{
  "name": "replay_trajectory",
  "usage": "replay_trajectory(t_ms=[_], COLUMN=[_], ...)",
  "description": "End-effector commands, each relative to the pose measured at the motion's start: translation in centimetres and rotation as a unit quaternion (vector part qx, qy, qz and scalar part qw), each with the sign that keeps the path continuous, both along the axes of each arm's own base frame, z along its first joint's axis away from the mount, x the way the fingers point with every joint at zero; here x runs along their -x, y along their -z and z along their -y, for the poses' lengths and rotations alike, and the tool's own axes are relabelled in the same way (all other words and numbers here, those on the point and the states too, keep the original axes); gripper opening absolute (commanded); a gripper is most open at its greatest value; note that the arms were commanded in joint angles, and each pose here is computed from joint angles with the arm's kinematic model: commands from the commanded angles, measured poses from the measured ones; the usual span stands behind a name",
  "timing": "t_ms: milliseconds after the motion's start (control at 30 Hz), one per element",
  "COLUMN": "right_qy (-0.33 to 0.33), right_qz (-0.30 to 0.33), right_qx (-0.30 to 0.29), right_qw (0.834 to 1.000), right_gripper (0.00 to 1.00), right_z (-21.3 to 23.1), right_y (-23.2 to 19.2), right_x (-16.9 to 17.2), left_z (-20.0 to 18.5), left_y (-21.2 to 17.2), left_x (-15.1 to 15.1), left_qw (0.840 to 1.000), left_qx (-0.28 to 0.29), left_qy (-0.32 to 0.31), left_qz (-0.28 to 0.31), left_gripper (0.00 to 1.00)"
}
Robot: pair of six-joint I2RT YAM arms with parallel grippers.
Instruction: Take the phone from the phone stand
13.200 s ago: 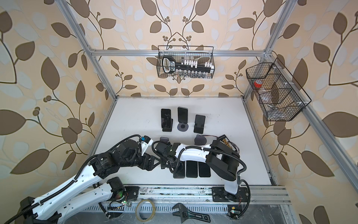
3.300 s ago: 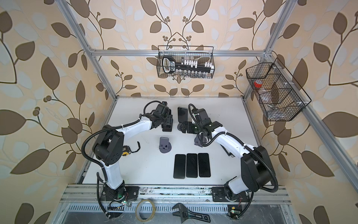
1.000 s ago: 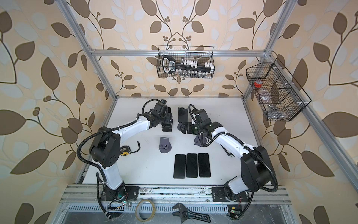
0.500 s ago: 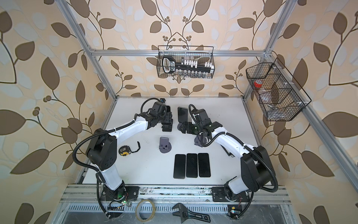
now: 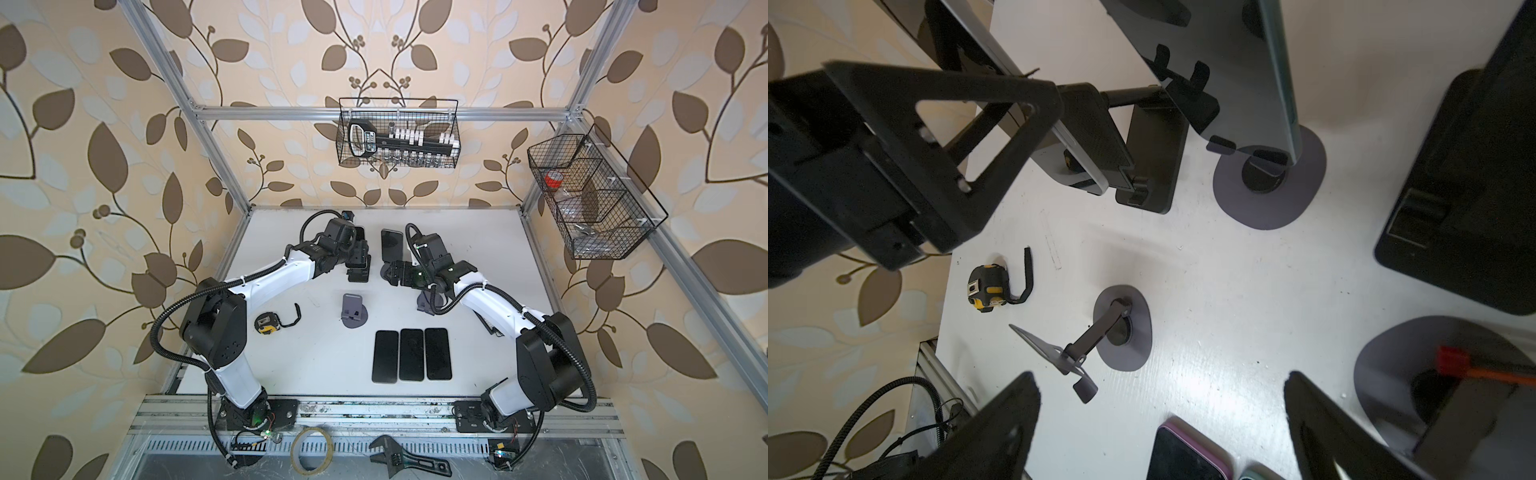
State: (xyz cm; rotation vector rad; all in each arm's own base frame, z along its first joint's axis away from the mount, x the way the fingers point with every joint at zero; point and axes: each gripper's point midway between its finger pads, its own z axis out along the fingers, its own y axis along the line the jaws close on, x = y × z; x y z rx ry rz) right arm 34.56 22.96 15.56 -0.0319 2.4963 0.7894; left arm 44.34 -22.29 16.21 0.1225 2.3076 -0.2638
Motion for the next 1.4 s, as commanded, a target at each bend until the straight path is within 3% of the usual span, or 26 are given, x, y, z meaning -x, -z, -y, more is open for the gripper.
replay_trajectory(t_ms=[0,1367], right_qy=[-0.001,-0.034], right_qz=[0.015,0.025], right_qx=[-0.017,-0.048], right_qw=[1.000,0.998], right_gripper=[0.92,0.87], right_z=[-0.2,-3.9], right_y=[-1.7,-3.9], right_x=[0.1,2.4], left_z=[0.0,-1.9], left_y=[-4.3,-7.2], left_x=[0.0,3.7], left_qw=[0.998,0.997], left_qx=[0.032,0.043], left_qy=[0.002,0.006], left_qz=[0.048,0.059], left_gripper=[0.70,0.69])
